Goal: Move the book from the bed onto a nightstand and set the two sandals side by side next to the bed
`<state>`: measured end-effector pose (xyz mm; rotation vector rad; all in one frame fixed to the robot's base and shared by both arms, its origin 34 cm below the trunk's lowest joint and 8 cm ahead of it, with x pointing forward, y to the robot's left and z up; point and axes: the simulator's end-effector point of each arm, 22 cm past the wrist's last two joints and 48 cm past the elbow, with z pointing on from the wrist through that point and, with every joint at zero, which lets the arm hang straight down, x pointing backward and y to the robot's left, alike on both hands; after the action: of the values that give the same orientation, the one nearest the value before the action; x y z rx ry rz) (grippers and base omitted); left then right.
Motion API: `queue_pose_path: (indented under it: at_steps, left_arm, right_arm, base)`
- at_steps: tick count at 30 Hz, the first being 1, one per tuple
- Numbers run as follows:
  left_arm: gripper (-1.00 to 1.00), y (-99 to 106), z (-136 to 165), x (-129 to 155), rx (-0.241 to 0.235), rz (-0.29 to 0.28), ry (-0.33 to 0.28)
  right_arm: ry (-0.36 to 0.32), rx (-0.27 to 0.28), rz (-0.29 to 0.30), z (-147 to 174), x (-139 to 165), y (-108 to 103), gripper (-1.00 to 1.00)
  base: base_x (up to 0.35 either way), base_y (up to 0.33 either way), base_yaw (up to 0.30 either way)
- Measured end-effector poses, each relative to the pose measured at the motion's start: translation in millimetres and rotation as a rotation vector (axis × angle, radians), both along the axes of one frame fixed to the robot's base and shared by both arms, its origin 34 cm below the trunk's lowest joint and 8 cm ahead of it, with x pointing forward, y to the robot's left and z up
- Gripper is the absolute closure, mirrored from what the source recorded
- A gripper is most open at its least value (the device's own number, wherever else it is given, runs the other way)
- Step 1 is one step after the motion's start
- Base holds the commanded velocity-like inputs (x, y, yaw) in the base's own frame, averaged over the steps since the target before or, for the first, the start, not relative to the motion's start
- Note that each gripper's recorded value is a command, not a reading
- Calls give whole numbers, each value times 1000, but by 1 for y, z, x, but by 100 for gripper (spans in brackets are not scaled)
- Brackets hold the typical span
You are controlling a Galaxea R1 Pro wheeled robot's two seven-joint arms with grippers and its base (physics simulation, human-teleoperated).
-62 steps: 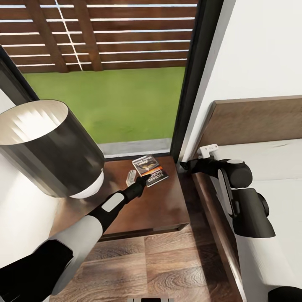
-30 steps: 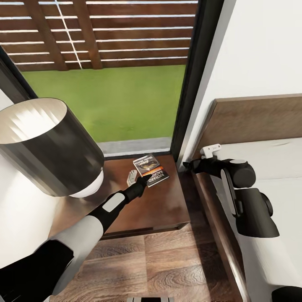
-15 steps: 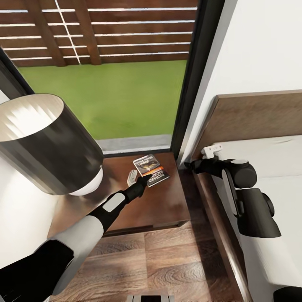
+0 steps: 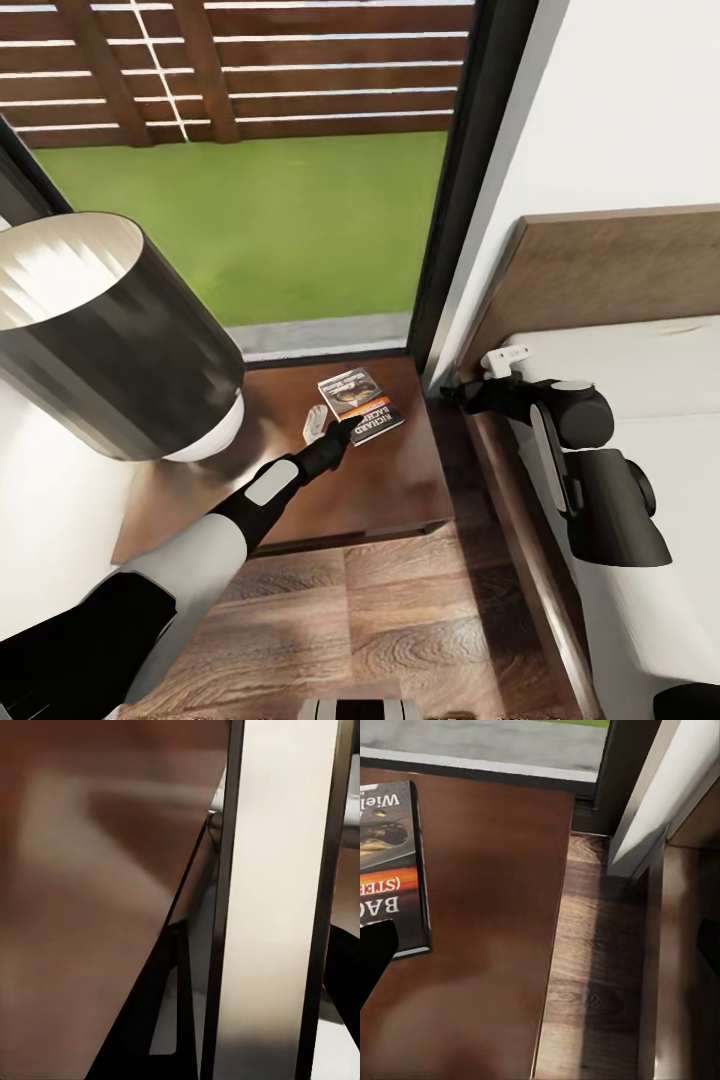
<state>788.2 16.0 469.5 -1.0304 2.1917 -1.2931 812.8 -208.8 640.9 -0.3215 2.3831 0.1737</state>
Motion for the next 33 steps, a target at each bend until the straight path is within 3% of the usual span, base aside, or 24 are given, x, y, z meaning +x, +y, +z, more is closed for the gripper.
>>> queue_pose_path:
  at_steps: [33]
  left_arm:
    - [100, 1, -31, -12, -9, 3, 39]
  right_arm:
    - [43, 4, 3, -31, -1, 2, -100]
  base:
    - [0, 0, 0]
